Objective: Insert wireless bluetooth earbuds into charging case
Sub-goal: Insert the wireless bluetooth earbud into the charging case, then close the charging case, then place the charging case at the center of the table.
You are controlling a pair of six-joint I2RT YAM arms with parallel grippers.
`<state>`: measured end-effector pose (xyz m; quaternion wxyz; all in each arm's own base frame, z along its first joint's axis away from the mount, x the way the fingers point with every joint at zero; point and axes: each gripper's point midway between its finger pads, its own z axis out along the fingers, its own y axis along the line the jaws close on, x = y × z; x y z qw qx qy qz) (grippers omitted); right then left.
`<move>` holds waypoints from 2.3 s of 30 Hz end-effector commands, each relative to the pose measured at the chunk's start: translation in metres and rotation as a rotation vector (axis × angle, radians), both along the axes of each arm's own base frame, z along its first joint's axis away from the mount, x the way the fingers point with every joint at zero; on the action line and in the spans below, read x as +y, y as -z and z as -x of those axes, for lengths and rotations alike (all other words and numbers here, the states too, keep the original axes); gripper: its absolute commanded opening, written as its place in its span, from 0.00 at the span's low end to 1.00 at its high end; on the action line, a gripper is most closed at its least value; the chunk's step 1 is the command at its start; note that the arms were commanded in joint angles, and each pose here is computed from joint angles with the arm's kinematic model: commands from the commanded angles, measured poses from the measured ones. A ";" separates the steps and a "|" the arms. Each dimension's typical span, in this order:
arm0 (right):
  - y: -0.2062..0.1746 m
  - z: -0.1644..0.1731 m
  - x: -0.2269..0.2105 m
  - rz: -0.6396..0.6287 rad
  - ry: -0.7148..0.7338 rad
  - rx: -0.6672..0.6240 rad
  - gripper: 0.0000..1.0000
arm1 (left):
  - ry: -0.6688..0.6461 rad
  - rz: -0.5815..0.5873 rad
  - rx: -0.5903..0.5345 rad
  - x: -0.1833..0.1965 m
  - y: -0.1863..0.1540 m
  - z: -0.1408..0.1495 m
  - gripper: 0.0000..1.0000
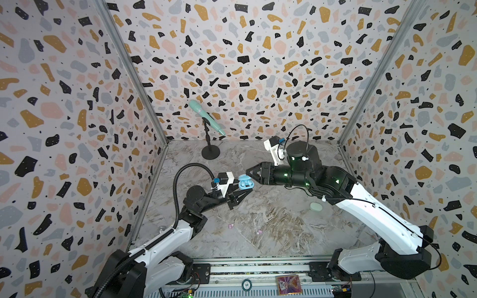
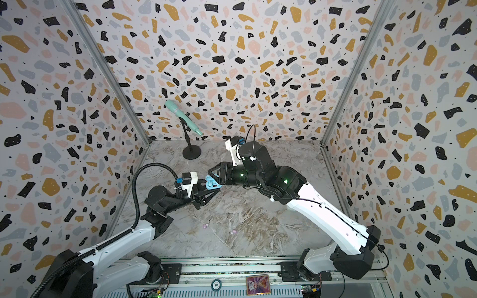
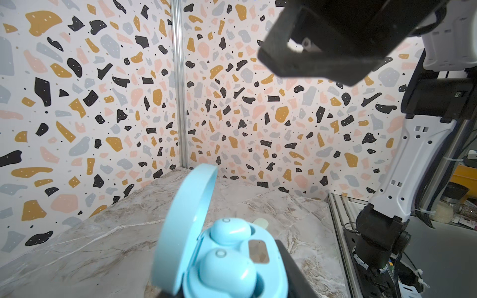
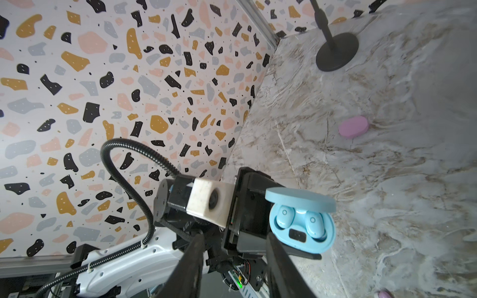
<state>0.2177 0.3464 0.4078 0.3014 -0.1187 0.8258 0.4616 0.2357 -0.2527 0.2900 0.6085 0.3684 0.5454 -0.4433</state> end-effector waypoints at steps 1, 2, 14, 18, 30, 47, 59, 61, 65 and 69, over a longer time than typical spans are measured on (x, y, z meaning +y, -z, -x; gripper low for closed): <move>0.017 -0.018 -0.006 0.116 0.010 0.001 0.41 | 0.017 0.006 -0.079 -0.001 -0.016 0.008 0.12; 0.019 -0.023 -0.005 0.133 0.005 0.001 0.41 | 0.021 -0.005 -0.079 -0.002 -0.014 0.008 0.12; 0.045 -0.032 0.020 0.291 -0.108 0.064 0.36 | 0.015 -0.023 -0.097 -0.003 -0.014 0.010 0.12; 0.060 -0.015 0.017 0.339 -0.116 0.105 0.36 | 0.015 -0.015 -0.098 -0.003 -0.014 0.011 0.12; 0.083 0.009 0.001 0.379 -0.075 0.160 0.39 | 0.008 -0.004 -0.104 -0.001 -0.018 0.011 0.12; 0.084 -0.005 0.014 0.443 -0.093 0.136 0.74 | 0.007 -0.021 -0.099 -0.002 -0.014 0.010 0.12; 0.100 0.005 0.018 0.511 -0.146 0.166 0.75 | 0.003 -0.023 -0.097 -0.002 -0.013 0.010 0.12; 0.101 0.006 0.017 0.508 -0.146 0.166 0.72 | 0.004 -0.023 -0.097 -0.002 -0.013 0.010 0.12; 0.098 0.005 0.019 0.495 -0.141 0.159 0.61 | 0.005 -0.022 -0.095 -0.002 -0.013 0.010 0.12; 0.096 0.005 0.019 0.487 -0.138 0.155 0.56 | -0.005 -0.026 -0.090 -0.001 -0.012 0.009 0.17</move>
